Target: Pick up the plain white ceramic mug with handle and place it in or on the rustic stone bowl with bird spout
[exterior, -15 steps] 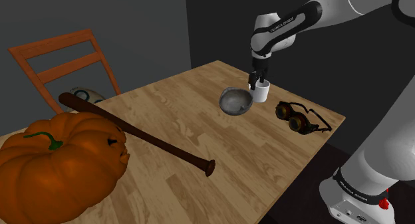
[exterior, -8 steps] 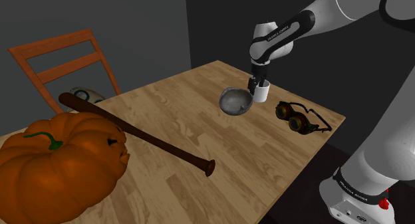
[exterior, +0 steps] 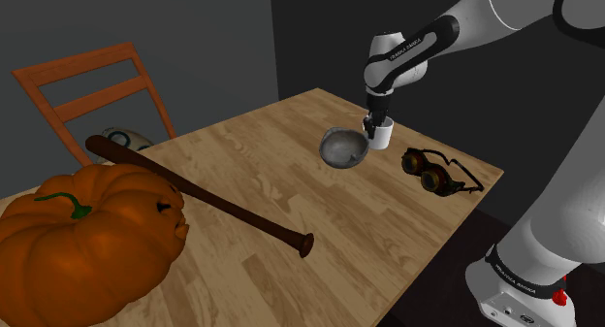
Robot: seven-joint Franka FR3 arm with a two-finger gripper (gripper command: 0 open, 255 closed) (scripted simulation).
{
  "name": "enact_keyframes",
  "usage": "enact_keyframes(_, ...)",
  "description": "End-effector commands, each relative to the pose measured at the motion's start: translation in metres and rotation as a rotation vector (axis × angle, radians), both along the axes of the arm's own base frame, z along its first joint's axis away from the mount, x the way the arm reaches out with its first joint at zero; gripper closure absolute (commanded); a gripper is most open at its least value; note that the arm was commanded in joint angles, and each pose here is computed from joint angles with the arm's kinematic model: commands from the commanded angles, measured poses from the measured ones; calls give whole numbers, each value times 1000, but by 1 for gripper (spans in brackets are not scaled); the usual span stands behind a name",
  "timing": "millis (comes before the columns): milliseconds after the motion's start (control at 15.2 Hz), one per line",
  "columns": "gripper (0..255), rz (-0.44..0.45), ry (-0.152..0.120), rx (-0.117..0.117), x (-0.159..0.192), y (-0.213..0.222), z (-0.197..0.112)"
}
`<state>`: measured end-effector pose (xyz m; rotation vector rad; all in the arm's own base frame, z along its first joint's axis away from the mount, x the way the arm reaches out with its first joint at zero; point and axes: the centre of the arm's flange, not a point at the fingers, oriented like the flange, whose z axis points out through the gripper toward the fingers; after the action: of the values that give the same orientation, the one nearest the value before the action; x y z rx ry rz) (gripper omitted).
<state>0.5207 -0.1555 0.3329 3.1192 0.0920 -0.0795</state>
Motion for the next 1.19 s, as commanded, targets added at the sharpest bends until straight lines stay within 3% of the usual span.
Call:
enact_keyframes(0, 255, 0, 0, 0, 0, 0, 0)
enact_keyframes(462, 255, 0, 0, 0, 0, 0, 0)
enact_keyframes(1122, 255, 0, 0, 0, 0, 0, 53)
